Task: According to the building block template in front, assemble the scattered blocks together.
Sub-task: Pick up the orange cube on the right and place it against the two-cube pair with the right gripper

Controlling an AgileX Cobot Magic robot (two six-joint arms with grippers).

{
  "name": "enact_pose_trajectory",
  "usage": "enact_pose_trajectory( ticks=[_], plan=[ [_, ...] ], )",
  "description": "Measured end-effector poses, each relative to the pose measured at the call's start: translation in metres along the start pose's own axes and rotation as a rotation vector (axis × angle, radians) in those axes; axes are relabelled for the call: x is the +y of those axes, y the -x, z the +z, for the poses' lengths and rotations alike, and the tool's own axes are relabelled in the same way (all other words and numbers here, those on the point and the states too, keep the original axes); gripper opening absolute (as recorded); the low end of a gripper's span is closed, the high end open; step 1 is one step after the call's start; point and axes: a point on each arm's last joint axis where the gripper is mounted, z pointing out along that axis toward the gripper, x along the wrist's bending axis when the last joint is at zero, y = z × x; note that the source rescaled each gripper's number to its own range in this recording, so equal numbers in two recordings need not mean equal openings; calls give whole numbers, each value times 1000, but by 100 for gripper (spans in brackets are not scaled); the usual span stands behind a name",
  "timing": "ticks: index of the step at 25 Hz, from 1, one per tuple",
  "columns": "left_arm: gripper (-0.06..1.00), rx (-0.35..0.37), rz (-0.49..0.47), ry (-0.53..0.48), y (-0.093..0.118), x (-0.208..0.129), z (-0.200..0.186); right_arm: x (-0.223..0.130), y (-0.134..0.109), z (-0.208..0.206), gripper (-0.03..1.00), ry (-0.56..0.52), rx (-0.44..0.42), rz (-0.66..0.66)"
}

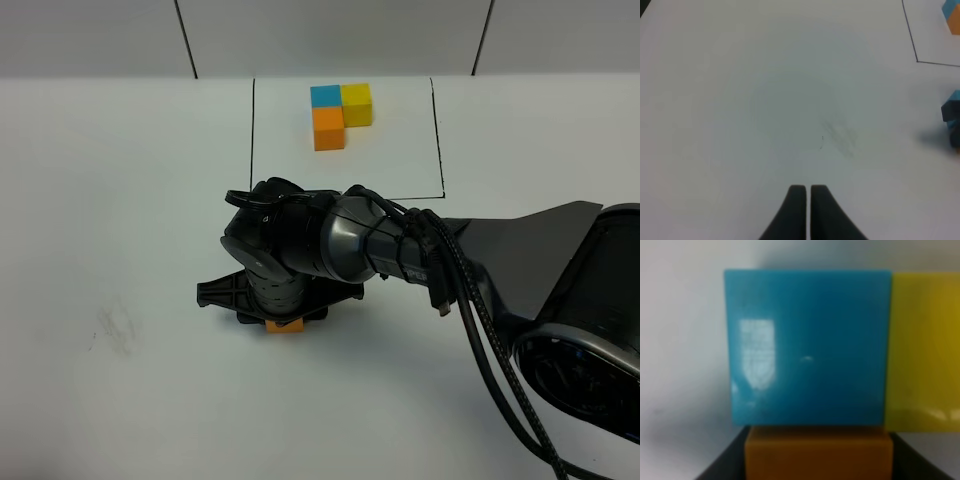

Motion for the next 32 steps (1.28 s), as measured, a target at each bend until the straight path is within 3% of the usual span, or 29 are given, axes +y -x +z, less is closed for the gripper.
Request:
enact_pose_trajectory(
  ticks=[32],
  plan=[
    [0,0,0,0,0,0,0,6,3,2,53,5,20,24]
  ],
)
